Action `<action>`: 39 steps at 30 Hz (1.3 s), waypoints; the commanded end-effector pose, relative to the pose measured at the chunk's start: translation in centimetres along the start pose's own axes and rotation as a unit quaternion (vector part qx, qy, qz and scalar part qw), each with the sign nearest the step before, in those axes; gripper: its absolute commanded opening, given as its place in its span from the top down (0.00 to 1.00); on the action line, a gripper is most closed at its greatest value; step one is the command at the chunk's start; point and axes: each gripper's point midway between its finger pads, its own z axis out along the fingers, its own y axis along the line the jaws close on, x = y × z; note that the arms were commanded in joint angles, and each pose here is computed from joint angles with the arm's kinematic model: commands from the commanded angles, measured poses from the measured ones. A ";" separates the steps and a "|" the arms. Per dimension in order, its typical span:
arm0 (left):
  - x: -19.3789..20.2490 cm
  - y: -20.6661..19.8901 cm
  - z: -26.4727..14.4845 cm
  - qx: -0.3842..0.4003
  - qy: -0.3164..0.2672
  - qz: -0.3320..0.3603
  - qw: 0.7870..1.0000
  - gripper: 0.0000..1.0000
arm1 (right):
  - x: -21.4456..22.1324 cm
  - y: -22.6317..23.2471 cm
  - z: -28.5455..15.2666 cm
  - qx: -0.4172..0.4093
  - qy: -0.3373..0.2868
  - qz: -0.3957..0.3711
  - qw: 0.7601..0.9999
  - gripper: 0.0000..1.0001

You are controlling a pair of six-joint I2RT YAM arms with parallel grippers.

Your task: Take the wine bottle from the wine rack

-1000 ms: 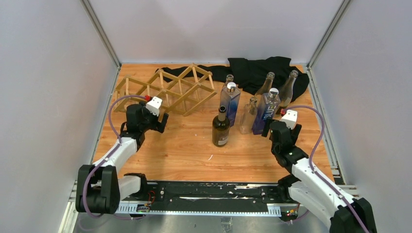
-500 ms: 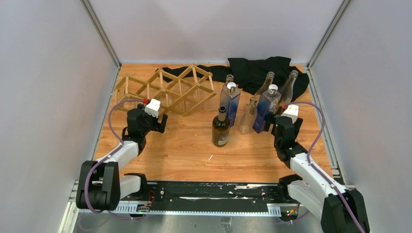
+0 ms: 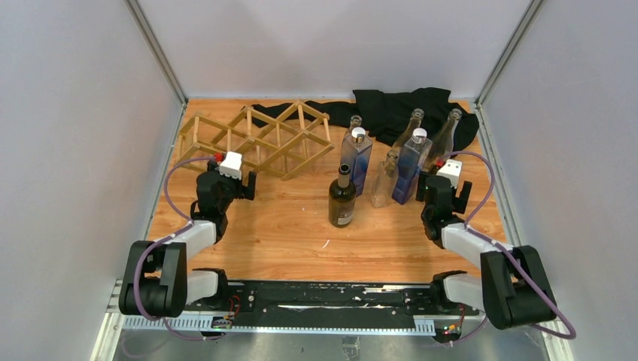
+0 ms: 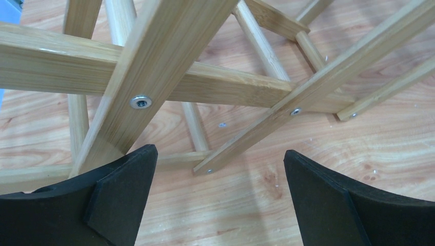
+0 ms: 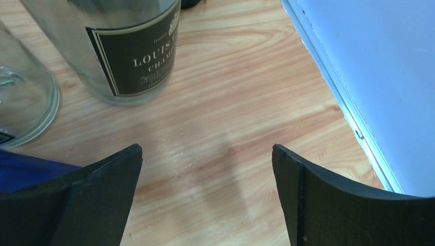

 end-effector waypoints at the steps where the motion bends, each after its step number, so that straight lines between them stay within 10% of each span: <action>1: -1.8 1.4 0.5 -0.033 -0.039 -0.028 0.998 0.00 | -2.2 -0.3 1.4 0.015 -0.057 0.015 0.998 0.00; 17: -0.6 2.0 -0.4 -0.068 -0.094 -0.050 0.992 0.00 | -1.5 2.0 -0.2 -0.084 -0.174 -0.010 0.981 0.01; 39: -0.5 2.4 0.1 -0.077 -0.087 -0.060 0.991 0.00 | -1.1 2.4 2.0 -0.065 -0.112 -0.023 0.991 0.00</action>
